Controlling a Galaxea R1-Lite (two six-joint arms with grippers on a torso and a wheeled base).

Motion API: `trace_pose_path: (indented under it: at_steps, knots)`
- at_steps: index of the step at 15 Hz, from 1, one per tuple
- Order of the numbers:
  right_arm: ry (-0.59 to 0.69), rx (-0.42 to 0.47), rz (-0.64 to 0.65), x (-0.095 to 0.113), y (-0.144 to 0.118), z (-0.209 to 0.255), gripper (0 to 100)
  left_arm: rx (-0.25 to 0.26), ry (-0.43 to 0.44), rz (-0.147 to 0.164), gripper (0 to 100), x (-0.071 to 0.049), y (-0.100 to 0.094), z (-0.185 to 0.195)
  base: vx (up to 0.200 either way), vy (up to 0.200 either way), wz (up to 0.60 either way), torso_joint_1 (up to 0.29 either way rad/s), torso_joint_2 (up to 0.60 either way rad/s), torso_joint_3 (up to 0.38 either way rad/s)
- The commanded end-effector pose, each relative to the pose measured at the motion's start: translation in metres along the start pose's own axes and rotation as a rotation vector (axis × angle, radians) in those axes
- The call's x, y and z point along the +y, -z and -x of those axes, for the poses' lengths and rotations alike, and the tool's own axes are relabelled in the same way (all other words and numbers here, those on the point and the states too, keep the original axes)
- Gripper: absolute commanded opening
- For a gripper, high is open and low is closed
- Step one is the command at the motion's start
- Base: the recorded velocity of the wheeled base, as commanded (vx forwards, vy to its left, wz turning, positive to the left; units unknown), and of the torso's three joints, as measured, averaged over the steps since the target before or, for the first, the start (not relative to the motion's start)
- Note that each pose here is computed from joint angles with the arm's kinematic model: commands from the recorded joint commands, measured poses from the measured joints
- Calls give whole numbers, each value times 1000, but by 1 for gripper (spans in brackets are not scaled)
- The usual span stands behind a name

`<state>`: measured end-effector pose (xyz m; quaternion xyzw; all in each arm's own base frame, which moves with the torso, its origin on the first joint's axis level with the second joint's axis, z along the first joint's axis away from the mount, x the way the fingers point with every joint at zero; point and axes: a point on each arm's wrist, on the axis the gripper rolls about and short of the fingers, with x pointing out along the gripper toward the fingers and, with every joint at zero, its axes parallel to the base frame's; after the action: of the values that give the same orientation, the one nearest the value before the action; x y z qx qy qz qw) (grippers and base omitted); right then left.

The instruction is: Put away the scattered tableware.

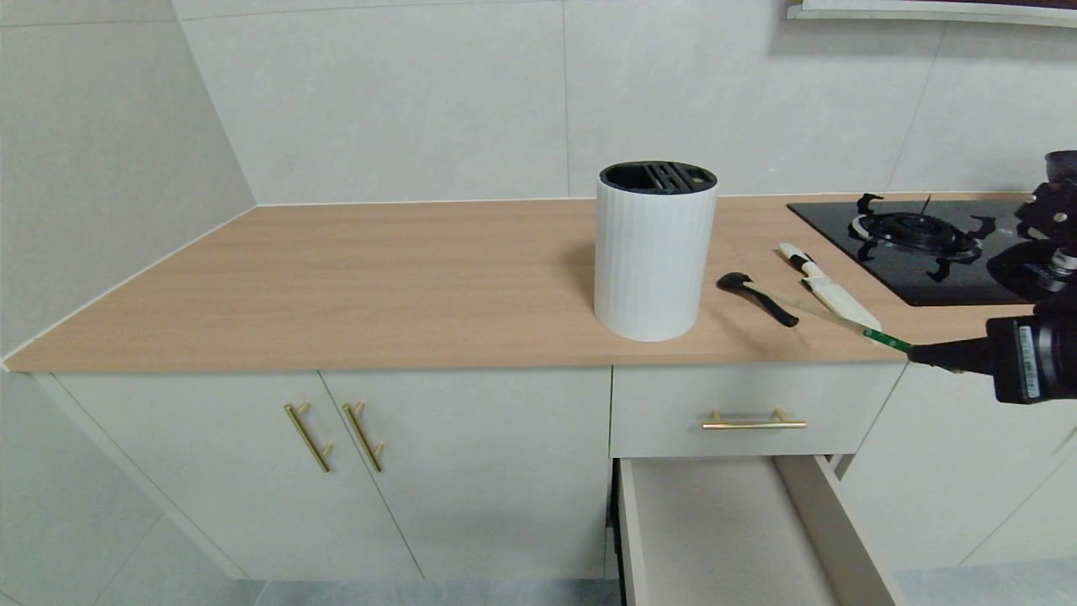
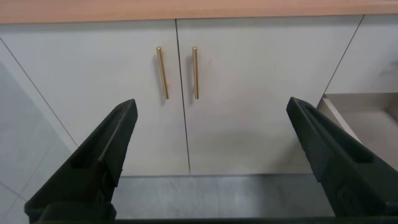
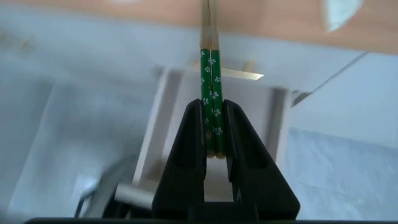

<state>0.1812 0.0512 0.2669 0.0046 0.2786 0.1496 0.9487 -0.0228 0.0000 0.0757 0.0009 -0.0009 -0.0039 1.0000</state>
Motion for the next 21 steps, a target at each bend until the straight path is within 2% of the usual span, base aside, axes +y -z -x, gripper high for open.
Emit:
trace_pose_path:
  at_steps: [1, 6, 11, 17, 21]
  knots:
    - [-47, -43, 34, 4, 2, 24, 0, 2, 0, 0, 100, 0, 0, 0, 0, 0, 0, 0, 0, 0]
    - [-141, 41, 112, 18, 13, 22, 0, 2, 0, 0, 100, 0, 0, 0, 0, 0, 0, 0, 0, 0]
    - [-175, 106, 145, 26, 22, 10, 0, 2, 0, 0, 100, 0, 0, 0, 0, 0, 0, 0, 0, 0]
    - [-174, 118, 146, 27, 23, 7, 0, 2, 0, 0, 100, 0, 0, 0, 0, 0, 0, -8, 14, 11]
    - [-180, 122, 150, 28, 25, 6, 0, 0, 0, 0, 100, 0, 0, 0, 0, 0, 0, -157, 377, 220]
